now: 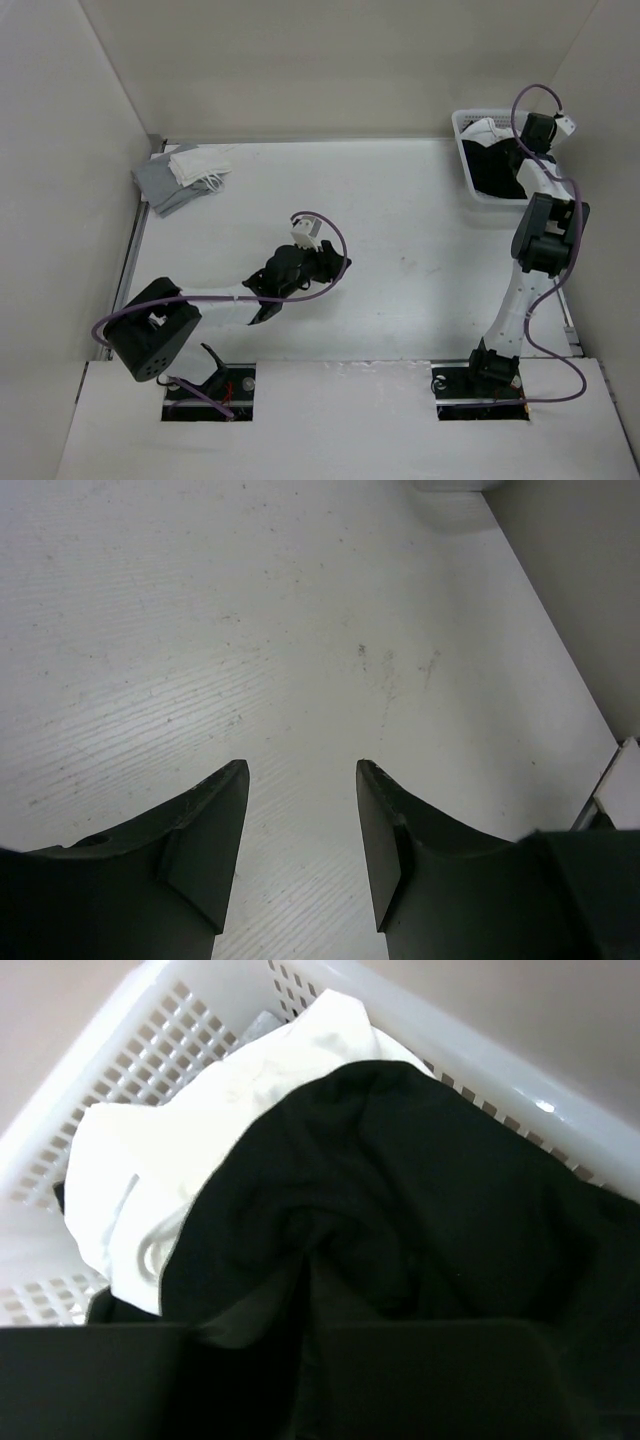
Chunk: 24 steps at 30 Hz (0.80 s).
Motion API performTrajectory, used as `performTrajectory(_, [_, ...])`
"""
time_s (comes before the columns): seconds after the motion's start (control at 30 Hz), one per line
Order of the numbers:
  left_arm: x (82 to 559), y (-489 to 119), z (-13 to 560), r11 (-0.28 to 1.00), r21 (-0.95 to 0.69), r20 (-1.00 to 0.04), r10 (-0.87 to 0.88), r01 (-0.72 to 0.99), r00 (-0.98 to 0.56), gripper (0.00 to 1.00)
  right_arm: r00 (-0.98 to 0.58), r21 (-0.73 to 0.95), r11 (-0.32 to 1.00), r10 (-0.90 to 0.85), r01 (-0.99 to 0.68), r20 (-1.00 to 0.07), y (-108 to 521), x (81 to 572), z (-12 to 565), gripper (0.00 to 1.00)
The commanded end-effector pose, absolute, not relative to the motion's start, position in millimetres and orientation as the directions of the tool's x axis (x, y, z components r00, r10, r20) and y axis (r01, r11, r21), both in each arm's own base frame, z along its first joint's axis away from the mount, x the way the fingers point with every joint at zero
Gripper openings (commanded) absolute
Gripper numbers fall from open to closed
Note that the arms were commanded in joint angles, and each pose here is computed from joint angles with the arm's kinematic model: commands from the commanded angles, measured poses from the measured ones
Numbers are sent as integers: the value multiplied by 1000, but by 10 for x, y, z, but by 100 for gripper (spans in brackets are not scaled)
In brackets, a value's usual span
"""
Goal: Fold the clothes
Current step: Grab the tank top from the pile, then move the tank top to the center of the board
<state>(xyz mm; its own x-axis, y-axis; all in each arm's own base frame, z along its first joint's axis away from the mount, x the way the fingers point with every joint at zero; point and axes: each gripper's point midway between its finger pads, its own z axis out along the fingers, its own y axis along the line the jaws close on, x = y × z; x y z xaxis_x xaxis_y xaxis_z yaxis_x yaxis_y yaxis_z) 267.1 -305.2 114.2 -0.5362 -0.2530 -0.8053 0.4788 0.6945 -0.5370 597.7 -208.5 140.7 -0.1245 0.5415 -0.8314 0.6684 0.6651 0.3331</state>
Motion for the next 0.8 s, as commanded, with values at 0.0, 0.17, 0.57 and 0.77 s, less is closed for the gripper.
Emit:
performTrajectory(0.0, [2698, -3069, 1228, 669, -551, -810, -285, 499, -513, 46, 27, 404, 681, 492, 611, -870, -2144, 6015, 2029, 0])
performTrajectory(0.17, [2692, -3084, 1251, 664, -552, -811, -287, 504, -510, 46, 251, 497, 717, 430, 489, -867, -1768, 5540, 2985, 0])
performTrajectory(0.57, [2828, -2727, 1682, 627, -652, -751, -462, 426, -471, 46, 503, 523, 807, 584, -275, -637, 489, 3109, 5798, 0])
performTrajectory(0.77, [3044, -2054, 1933, 630, -728, -681, -618, 270, -394, 49, 337, 474, 728, 664, -496, -667, 1251, 2647, 5867, 2])
